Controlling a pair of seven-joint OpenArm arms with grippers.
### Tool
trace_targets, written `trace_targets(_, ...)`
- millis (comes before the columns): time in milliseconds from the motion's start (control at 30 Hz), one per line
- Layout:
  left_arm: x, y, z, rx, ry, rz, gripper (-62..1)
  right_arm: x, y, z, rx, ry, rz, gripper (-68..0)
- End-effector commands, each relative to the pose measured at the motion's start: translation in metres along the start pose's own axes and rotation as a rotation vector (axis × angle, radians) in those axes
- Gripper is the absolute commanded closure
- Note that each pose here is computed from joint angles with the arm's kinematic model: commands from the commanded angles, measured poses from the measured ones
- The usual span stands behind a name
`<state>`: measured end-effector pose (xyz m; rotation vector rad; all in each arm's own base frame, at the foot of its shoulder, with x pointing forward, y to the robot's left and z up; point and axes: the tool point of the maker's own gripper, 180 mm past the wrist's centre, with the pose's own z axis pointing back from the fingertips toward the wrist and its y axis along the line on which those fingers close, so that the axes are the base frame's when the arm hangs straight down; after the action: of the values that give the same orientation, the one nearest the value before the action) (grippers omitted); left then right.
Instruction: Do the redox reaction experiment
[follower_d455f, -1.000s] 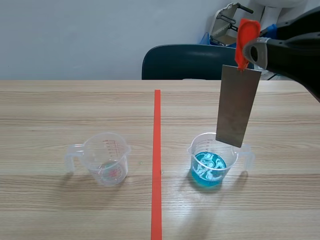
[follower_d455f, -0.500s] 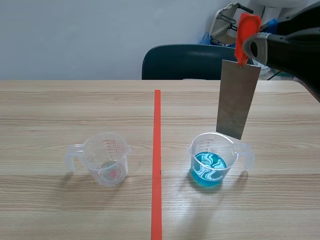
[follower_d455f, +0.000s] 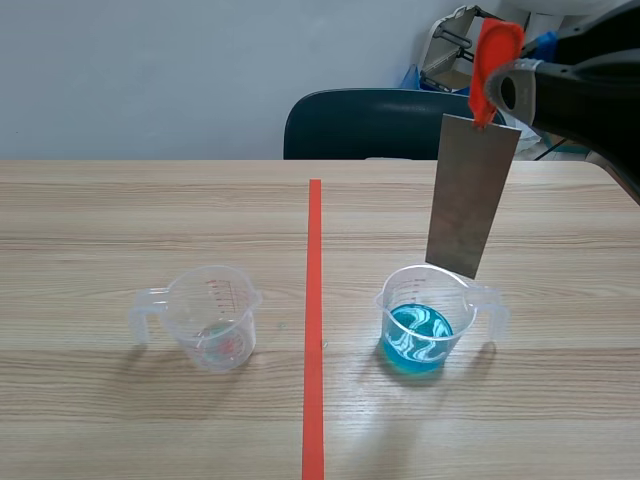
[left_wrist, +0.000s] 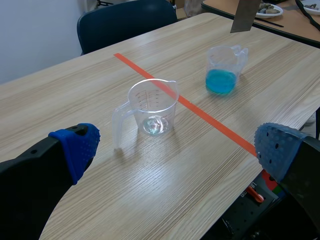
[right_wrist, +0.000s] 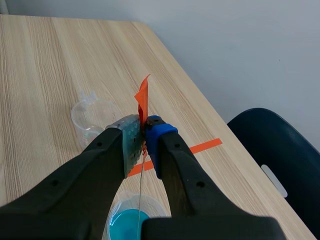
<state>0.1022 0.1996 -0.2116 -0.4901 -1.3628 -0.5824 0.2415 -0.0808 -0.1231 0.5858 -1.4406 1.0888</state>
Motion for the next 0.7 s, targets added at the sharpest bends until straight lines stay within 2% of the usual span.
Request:
trace_targets(0,0.0059,0.0019,0.0,0.012,-0.029,0.003,-62.3,0.0122,0.0005,-0.0021,0.007,-0.044,0.011,-0.6)
trace_targets(667,0.0043,0.0019,0.0,0.012,-0.021,0.003,-62.3,0.0155,0.0019,-0.0019,0.015,-0.062,0.01,-0.6)
